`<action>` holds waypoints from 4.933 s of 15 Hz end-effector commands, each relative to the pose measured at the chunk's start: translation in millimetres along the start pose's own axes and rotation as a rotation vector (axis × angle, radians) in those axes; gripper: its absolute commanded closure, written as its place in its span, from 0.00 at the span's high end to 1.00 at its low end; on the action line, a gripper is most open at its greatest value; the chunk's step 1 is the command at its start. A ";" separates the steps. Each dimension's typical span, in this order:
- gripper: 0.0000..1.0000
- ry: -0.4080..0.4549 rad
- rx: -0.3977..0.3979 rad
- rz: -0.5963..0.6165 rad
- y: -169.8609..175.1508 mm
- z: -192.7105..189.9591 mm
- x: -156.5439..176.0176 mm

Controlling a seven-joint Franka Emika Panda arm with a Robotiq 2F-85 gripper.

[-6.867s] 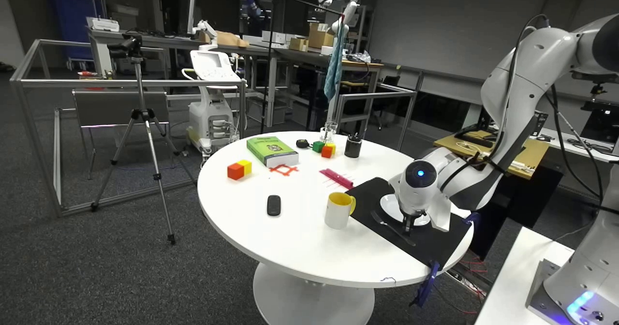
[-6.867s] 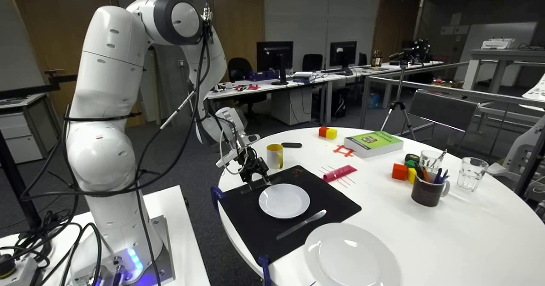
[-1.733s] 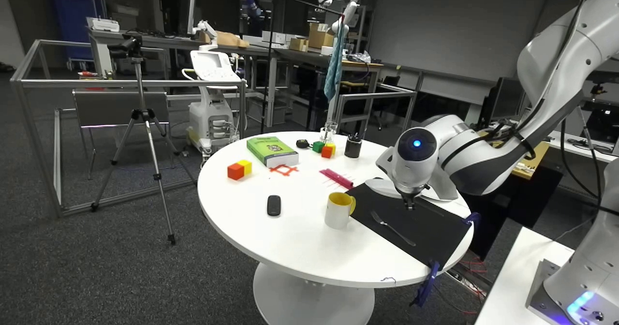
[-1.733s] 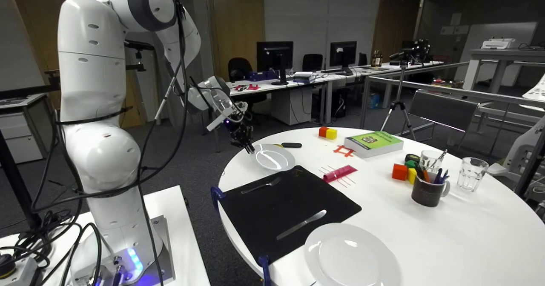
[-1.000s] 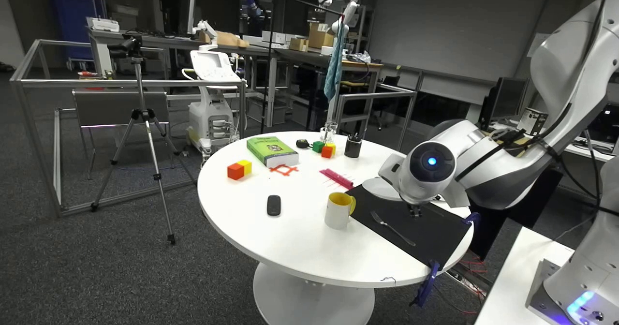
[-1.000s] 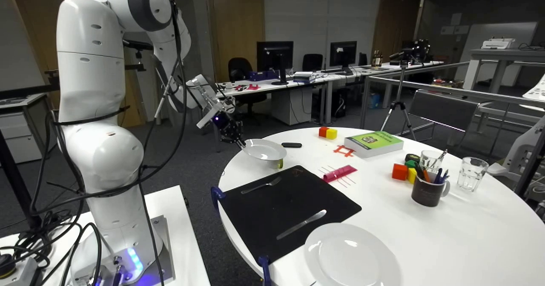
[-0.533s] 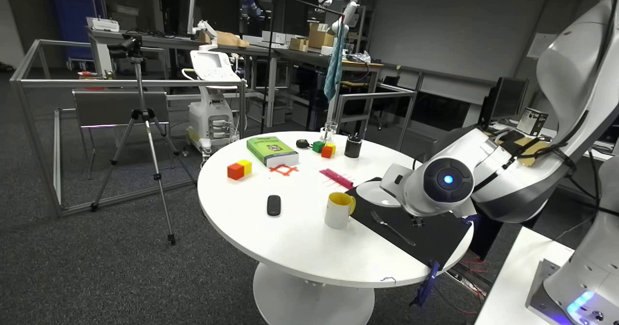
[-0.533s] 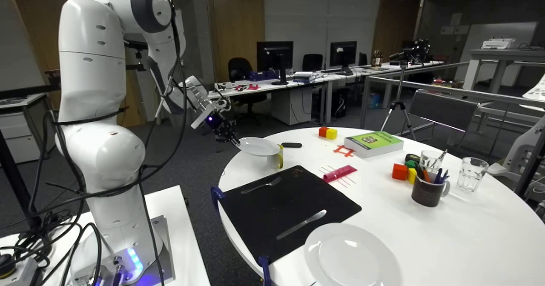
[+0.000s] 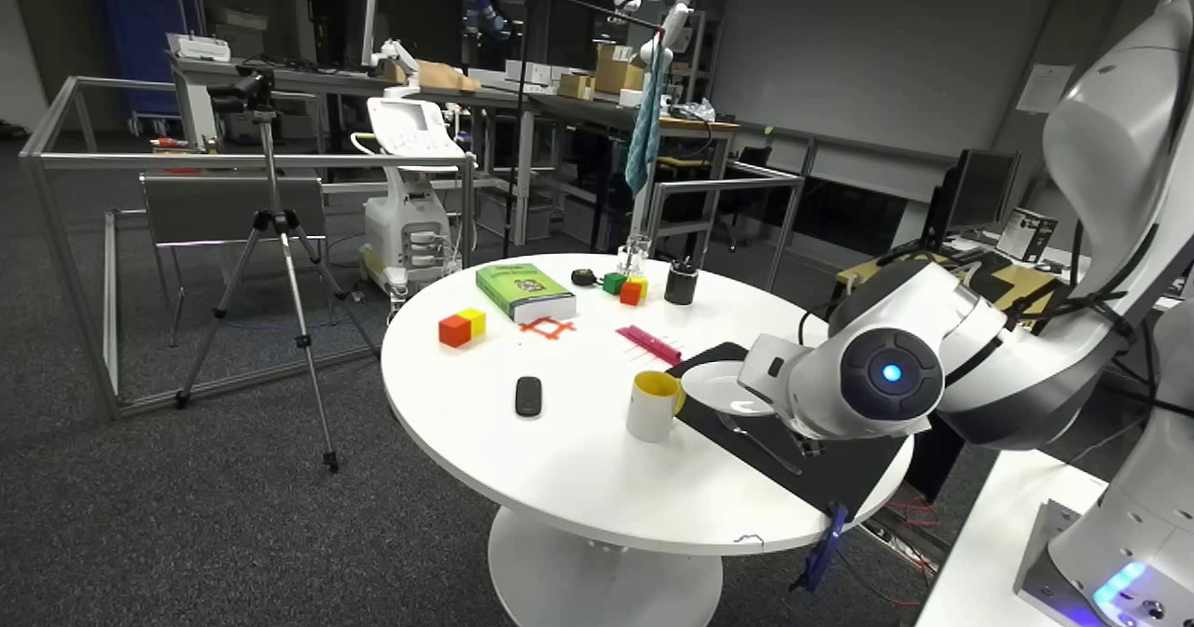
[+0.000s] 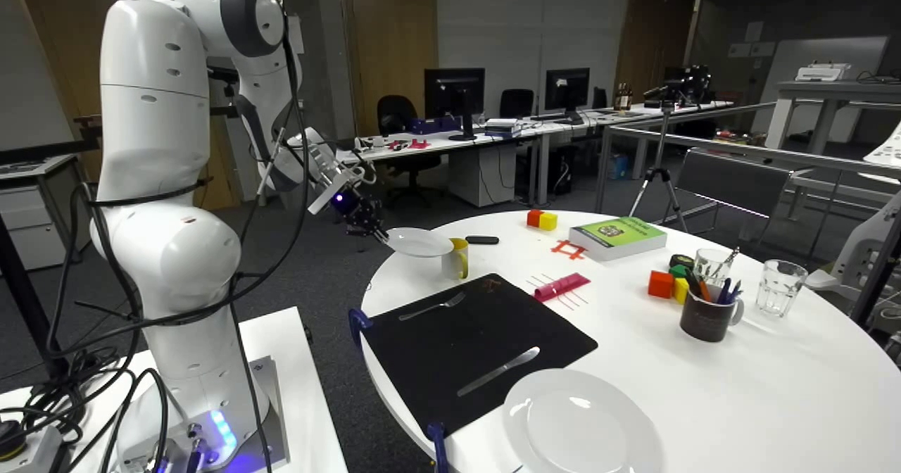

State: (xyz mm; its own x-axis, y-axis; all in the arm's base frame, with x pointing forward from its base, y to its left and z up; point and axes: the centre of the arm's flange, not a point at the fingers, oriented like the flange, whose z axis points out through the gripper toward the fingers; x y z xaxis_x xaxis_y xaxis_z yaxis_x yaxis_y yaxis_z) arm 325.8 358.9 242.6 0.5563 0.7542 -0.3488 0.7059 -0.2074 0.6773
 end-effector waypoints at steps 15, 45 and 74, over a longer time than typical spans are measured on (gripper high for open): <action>0.01 0.107 0.056 -0.133 -61.9 -20.0 25.6; 0.62 0.162 0.066 -0.243 -96.6 15.8 47.0; 1.00 0.375 0.365 0.190 66.7 -36.9 10.6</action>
State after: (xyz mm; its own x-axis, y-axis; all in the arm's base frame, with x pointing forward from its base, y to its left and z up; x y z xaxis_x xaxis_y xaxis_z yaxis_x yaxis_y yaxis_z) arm 349.8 405.6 277.1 0.4982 0.8669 -0.0136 0.7872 -0.4457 0.4262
